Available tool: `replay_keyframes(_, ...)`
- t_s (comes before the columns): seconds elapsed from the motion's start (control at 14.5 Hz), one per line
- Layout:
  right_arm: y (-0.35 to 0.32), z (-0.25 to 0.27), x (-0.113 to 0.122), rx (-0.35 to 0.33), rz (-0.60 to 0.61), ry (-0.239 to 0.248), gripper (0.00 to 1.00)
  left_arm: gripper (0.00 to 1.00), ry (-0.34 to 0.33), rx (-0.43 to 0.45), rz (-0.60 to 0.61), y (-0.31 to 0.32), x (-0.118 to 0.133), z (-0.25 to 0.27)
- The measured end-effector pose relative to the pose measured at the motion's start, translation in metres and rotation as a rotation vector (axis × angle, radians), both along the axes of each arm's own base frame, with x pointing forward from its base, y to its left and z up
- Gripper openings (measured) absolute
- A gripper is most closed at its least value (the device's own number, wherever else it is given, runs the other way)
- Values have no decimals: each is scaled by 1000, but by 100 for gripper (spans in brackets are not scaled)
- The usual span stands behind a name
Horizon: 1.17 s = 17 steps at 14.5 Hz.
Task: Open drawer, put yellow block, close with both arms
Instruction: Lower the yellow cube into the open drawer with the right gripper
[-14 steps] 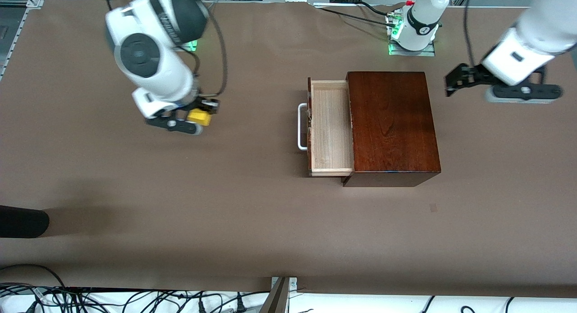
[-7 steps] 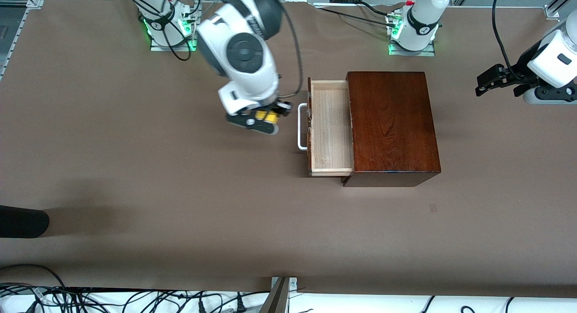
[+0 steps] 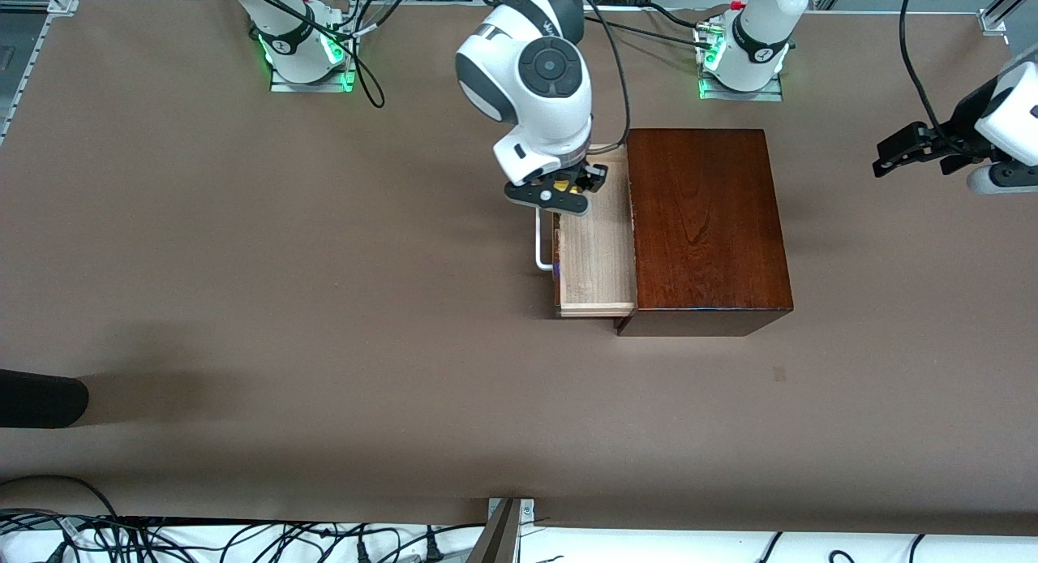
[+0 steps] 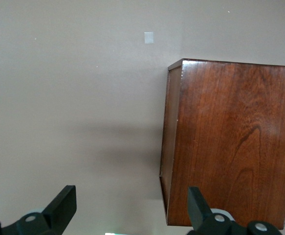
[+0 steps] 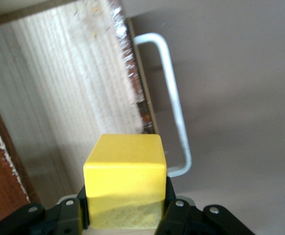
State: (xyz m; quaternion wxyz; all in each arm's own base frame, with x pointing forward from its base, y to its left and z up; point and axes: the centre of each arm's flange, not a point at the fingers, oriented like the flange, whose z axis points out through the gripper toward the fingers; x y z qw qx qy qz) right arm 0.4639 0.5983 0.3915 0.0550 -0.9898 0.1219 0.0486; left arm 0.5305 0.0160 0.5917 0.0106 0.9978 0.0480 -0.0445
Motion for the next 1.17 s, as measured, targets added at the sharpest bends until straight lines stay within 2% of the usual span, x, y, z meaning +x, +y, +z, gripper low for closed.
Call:
replay_keyframes(0.48,28,-23,-8,41,13,-31,56,100,4,1,22,11,1,-2)
replay_keyframes(0.83,31,-27,-7,52,12,-40,56,100,23,5,21,9,6,-12)
replay_keyframes(1.17,39,-54,-13,44,20,-34,56,100,34,9,17,7,12,-19)
